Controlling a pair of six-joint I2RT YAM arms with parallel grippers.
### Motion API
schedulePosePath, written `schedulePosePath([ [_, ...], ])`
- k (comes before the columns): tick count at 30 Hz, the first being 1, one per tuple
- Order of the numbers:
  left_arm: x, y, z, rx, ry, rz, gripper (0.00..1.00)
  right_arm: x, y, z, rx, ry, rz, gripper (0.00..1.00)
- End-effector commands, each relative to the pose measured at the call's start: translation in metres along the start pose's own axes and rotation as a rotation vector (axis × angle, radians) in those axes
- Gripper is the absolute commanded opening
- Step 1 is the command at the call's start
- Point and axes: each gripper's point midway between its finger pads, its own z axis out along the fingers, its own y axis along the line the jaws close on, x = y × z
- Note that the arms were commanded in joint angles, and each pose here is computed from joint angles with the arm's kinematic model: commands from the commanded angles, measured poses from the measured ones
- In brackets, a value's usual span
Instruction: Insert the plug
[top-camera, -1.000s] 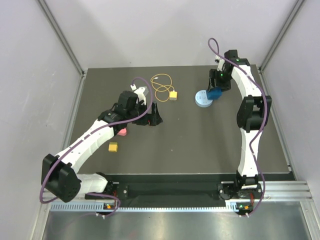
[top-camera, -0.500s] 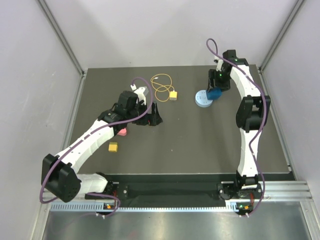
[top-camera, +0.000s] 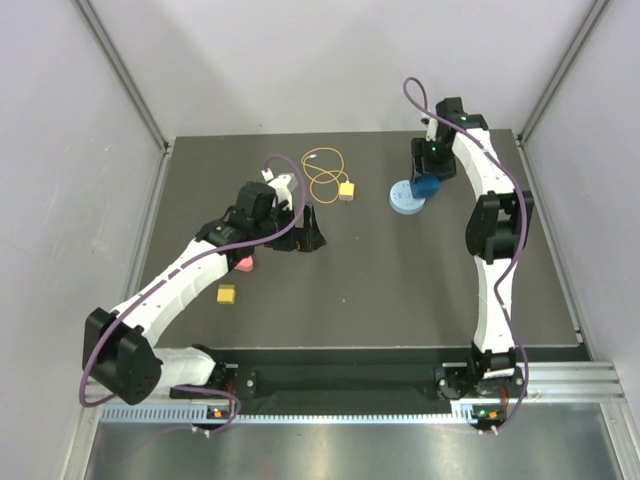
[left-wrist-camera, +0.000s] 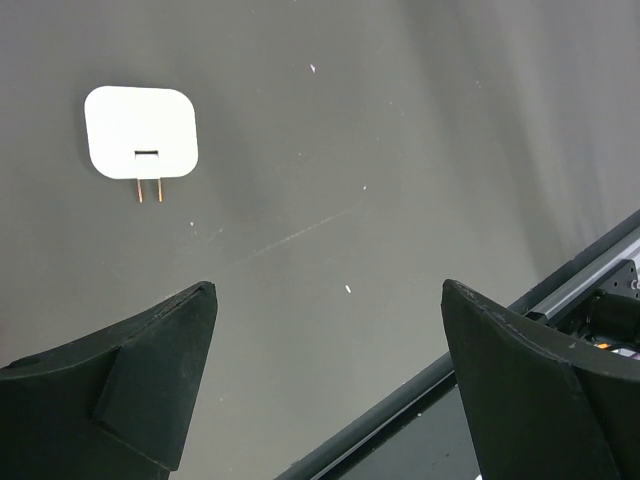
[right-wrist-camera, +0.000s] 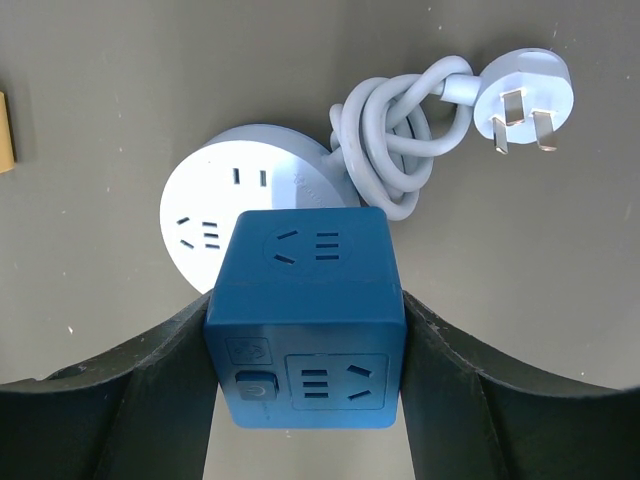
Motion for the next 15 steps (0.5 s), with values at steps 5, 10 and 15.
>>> schedulePosePath([
  [5,-0.010,-0.008,-0.005,0.028,-0.036,0.023,0.98,0.016,0.000,0.013,0.042,0.053,-0.025,0.00],
  [10,-0.009,-0.010,-0.003,0.043,-0.026,0.017,0.98,0.022,0.010,0.011,0.032,0.078,-0.038,0.00],
  [15,-0.010,-0.012,-0.006,0.050,-0.031,0.016,0.98,0.022,0.011,0.005,0.046,0.077,-0.038,0.00],
])
